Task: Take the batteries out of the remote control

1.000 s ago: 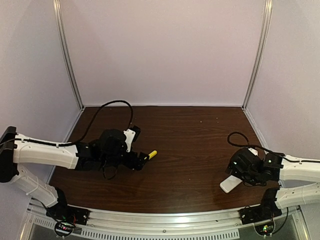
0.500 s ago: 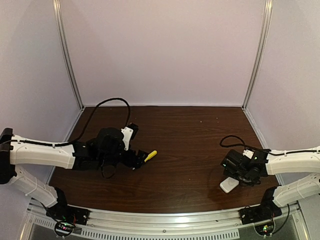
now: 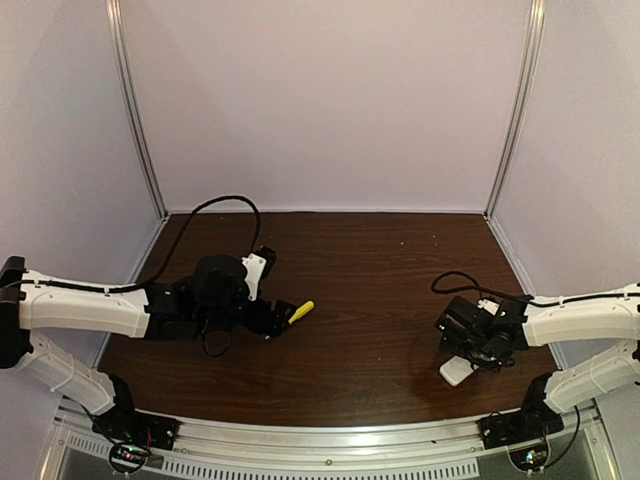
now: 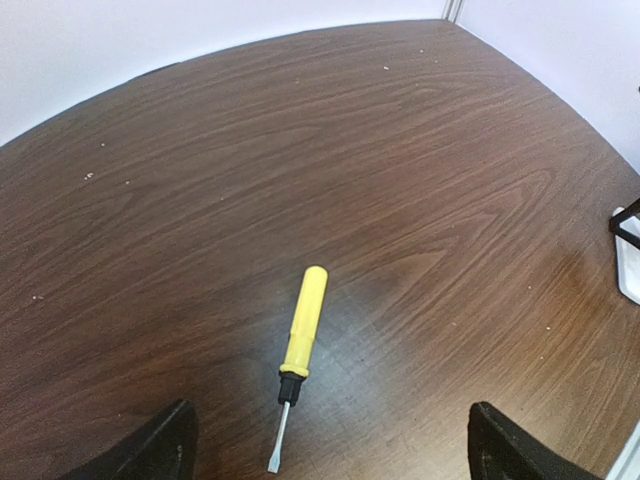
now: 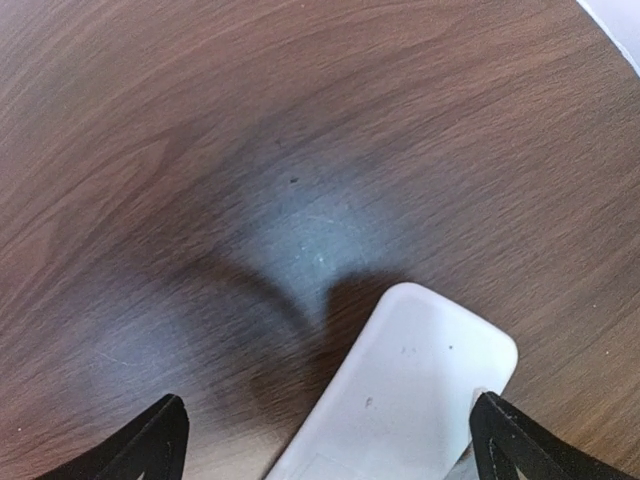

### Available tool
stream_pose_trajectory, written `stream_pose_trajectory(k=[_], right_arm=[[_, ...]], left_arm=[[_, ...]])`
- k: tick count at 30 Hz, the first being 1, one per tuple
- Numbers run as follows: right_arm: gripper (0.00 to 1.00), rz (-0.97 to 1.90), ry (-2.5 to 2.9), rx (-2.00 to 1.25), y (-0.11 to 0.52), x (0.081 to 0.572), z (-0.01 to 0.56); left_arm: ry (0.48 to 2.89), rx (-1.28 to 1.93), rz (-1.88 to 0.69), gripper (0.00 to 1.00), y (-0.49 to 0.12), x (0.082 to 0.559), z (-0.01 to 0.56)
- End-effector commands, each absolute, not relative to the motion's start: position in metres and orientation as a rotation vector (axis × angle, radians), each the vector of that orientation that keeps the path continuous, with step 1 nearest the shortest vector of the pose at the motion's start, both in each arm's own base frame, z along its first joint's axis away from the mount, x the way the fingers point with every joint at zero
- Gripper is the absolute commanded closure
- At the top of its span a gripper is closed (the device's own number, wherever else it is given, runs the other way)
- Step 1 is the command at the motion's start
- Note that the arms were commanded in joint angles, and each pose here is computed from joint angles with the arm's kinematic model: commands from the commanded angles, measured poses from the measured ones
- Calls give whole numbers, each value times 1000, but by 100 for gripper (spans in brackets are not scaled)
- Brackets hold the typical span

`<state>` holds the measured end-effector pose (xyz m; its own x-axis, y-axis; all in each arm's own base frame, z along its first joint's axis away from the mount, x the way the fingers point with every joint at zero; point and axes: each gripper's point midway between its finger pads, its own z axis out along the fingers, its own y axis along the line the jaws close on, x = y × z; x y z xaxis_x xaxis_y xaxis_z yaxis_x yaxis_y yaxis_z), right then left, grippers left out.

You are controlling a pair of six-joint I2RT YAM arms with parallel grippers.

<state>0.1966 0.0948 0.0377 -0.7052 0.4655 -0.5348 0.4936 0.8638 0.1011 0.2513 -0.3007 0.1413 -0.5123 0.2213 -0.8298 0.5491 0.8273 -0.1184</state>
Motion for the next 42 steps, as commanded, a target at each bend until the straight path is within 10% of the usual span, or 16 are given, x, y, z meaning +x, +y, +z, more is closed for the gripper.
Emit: stream_pose_trajectory(k=[1,42], right_arm=[[0,-56,2515,669,112,202,34],[1,-190,2614,754,104,184,2]], left_arm=[[2100,559,-480,5,-298,248,145],[2113,566,-470,5,-296,247,141]])
